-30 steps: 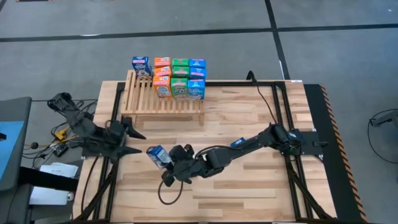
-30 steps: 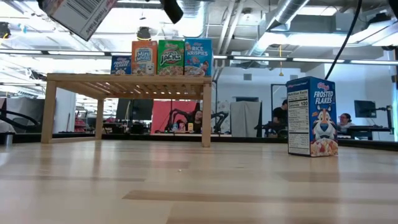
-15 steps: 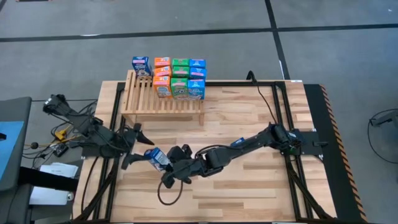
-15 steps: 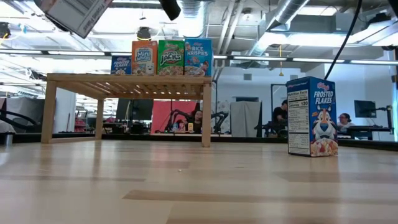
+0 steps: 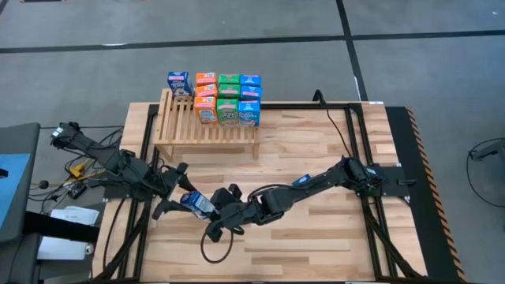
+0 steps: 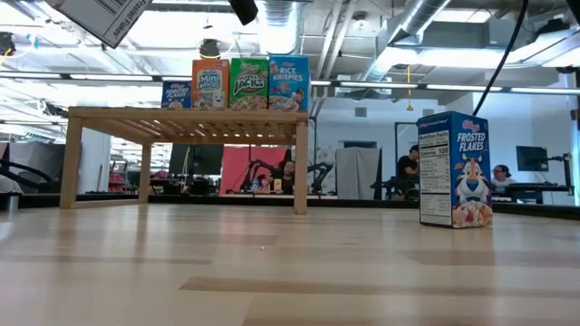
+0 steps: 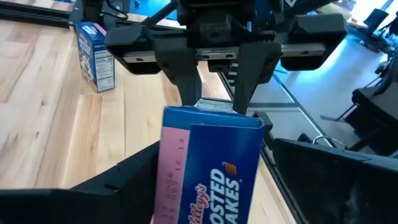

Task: Stack cereal on shelf
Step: Put the left blue cereal box on the shelf aligned with the other blue cereal box

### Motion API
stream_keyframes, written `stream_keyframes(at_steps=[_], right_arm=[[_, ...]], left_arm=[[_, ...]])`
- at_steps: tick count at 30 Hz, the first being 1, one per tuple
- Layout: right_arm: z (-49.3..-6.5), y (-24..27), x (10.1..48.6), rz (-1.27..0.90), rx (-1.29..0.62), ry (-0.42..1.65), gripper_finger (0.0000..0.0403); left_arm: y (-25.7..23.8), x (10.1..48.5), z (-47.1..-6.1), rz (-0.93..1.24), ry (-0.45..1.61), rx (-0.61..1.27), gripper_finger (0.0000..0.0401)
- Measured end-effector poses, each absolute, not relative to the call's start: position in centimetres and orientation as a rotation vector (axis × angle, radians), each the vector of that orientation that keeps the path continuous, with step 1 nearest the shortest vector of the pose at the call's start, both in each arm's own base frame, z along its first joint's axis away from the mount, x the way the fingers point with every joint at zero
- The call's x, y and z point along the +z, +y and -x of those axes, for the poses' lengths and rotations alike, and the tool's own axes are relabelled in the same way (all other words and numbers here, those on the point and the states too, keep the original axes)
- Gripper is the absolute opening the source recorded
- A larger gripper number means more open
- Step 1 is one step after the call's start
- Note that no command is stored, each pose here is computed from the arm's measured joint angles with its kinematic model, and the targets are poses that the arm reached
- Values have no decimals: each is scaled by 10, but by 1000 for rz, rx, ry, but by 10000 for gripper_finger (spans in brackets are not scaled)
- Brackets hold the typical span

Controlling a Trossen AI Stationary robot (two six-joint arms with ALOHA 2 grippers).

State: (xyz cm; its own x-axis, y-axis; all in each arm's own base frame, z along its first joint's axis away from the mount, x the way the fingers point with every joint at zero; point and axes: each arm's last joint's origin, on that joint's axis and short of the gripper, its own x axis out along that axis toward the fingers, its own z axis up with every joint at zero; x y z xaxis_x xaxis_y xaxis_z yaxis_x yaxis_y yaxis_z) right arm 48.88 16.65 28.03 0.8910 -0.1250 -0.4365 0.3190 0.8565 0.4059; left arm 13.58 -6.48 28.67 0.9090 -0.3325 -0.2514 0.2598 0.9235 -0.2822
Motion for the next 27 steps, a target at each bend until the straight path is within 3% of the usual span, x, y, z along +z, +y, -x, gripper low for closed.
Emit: stream_keyframes(at_steps=[11, 21, 27], right_arm=[[-490, 168, 282, -459, -201, 408, 144], [-483, 161, 299, -478, -115, 441, 260], [-451, 151, 328, -390, -173, 549, 275]], left_arm=[[-66, 286, -135, 263, 314, -336, 169], [-62, 307, -130, 270, 340, -288, 131], [-53, 354, -121, 136, 359, -182, 117]])
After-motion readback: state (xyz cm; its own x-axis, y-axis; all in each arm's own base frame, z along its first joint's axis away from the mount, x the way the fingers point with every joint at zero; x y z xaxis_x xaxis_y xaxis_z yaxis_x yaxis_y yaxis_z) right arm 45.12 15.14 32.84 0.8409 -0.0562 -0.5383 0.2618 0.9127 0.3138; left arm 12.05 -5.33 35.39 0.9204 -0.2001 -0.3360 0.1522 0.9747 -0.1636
